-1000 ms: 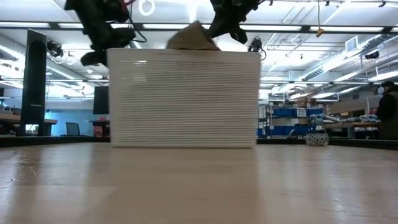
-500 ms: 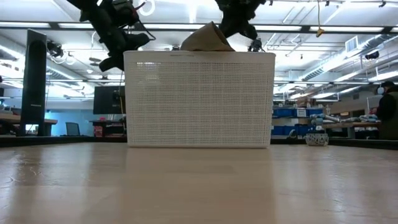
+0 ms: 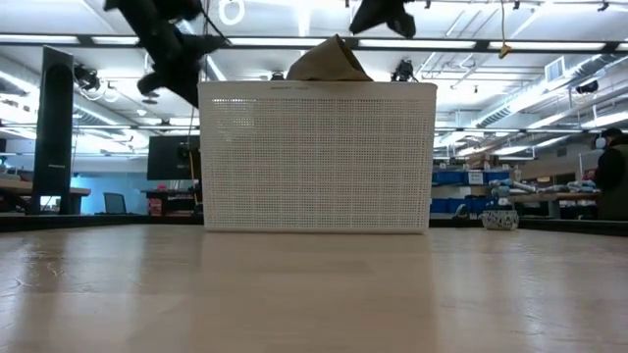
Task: Sort clothes
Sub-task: Adjust the white laundry bin, then return to Home Position
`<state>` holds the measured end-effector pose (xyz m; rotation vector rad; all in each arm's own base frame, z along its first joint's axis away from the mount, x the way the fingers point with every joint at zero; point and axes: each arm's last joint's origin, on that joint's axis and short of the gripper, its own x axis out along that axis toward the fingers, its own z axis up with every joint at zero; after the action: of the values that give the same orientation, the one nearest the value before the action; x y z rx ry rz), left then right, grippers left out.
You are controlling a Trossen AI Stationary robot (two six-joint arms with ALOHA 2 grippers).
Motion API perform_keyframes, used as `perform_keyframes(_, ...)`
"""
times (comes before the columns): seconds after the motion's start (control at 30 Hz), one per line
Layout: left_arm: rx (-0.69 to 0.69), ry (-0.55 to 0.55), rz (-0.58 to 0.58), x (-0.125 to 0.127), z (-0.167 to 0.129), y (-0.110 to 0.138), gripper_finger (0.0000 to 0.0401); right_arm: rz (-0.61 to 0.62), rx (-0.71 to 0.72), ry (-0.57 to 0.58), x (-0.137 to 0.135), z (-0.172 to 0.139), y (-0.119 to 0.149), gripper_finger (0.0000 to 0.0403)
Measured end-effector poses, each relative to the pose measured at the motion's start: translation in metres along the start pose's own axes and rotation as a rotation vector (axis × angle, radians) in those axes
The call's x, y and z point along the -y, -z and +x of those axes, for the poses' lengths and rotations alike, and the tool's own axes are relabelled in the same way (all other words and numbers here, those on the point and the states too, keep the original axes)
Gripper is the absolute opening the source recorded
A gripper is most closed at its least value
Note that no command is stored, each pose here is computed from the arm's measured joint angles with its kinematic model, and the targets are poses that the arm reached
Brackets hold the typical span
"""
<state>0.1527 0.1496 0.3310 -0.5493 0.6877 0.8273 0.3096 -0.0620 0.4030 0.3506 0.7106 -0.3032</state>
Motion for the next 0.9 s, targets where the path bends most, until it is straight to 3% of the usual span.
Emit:
perform_keyframes(0.2,0.122,0.045,-0.018,-0.001,-0.050,0.015,0.0000,-0.082,0.031,-0.023,-0.006,-0.021,0.003,0.0003)
perform_keyframes(0.53,0.349,0.248,-0.133,0.000,-0.112,0.035,0.0005,-0.087,-0.010,-0.063,-0.022,-0.031,0.014,0.0010)
perform_keyframes(0.63,0.356,0.312,-0.125,0.002,-0.119,0.040,0.0005,-0.092,-0.072,-0.057,-0.024,-0.029,0.020,0.0007)
perform_keyframes(0.9,0.378,0.465,-0.133,0.007,-0.129,0.041,0.0005,0.037,-0.324,0.038,-0.022,-0.035,0.047,0.0008)
